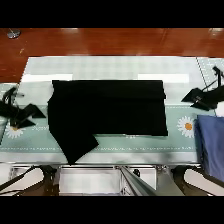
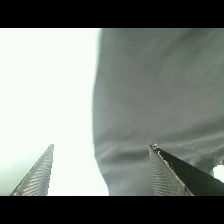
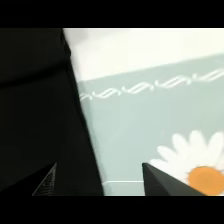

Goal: Fold the shirts.

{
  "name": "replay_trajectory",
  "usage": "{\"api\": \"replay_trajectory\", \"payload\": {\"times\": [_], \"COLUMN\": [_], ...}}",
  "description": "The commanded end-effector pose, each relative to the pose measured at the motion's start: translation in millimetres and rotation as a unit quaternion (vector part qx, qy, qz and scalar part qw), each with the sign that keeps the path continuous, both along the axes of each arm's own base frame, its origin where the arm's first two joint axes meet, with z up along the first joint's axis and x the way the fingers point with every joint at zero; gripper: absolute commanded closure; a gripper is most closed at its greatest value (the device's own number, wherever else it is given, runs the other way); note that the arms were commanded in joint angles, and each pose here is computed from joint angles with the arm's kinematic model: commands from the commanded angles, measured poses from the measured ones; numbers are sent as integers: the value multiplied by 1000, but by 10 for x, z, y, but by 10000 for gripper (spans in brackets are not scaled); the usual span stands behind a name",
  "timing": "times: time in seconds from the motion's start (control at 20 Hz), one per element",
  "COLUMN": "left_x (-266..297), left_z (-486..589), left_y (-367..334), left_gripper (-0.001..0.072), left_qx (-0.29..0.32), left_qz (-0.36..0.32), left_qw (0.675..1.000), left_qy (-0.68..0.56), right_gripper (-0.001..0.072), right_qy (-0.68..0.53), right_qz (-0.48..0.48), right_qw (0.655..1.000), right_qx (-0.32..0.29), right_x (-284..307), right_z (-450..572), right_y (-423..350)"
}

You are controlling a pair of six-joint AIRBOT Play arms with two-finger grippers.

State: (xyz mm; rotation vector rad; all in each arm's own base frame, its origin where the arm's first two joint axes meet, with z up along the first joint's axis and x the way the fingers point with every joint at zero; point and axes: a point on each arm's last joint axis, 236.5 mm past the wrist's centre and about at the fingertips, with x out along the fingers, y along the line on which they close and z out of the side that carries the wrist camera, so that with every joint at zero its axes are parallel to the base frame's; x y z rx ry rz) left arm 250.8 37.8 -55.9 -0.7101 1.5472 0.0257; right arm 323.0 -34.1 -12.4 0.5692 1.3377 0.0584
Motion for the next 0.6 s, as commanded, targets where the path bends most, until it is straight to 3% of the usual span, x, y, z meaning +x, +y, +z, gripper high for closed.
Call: {"api": "replay_trajectory", "payload": {"times": [0.0,0.1,0.55], "left_x": [-372,-535,-639], "left_z": [-184,-292,-466], "left_y": [-265,-397,-877], "left_gripper": [10,10,10], "left_qx": [-83,-96,-91], "left_qz": [90,78,-10], "left_qw": [992,992,995], "left_qy": [-4,12,25], "right_gripper": [92,92,92], "right_qy": [-54,-59,-56], "right_qz": [-29,-24,-18], "right_qw": [994,990,990], "right_qx": [88,123,130], "right_x": [-261,-367,-419], "right_z": [-151,-183,-205], "right_y": [483,677,722]}}
